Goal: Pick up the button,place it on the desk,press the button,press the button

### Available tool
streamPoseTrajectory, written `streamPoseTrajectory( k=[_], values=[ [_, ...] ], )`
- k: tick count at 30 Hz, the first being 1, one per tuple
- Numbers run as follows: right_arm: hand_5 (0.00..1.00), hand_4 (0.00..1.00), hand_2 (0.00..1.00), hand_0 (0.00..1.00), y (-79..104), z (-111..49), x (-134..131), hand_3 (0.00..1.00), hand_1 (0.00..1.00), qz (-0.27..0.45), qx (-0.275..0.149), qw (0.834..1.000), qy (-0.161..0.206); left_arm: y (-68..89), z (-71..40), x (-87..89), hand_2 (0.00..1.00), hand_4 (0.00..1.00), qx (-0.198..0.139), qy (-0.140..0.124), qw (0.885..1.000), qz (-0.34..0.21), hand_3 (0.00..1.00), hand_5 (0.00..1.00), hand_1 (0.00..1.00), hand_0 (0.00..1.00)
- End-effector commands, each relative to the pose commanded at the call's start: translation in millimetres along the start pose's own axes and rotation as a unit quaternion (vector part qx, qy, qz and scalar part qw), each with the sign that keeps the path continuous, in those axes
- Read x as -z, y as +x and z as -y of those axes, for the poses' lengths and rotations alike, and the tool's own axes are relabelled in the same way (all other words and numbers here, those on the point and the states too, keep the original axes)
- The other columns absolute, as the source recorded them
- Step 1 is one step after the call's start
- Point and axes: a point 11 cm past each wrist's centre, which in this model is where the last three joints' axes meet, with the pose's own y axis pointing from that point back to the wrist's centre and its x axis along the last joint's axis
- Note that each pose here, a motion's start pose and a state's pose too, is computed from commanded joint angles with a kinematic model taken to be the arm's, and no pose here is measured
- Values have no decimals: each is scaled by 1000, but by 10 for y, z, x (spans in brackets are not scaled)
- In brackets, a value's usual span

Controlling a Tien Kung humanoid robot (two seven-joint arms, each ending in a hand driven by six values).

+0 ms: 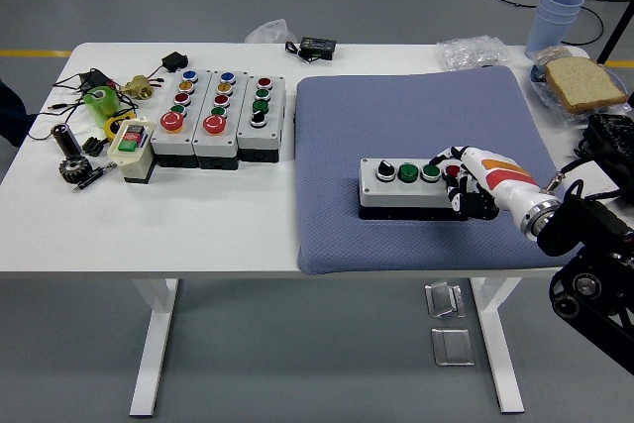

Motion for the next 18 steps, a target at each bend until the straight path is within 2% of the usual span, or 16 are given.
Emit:
streamPoseTrajectory(
  k=[13,16,18],
  values=[
    [2,304,176,57,-87,-3,14,715,2,-5,22,1000,1,10,1,2,424,258,-2,1,1000,4,422,465,421,537],
    [2,303,175,56,-73,6,65,713,2,-8,28,1000,8,11,-14,-85,424,257,-2,-2,1000,-2,421,464,421,537],
    [2,303,175,56,-10,29,92,713,2,-19,24,999,11,1,-37,-197,424,257,-4,-14,1000,18,421,464,421,537]
  ],
)
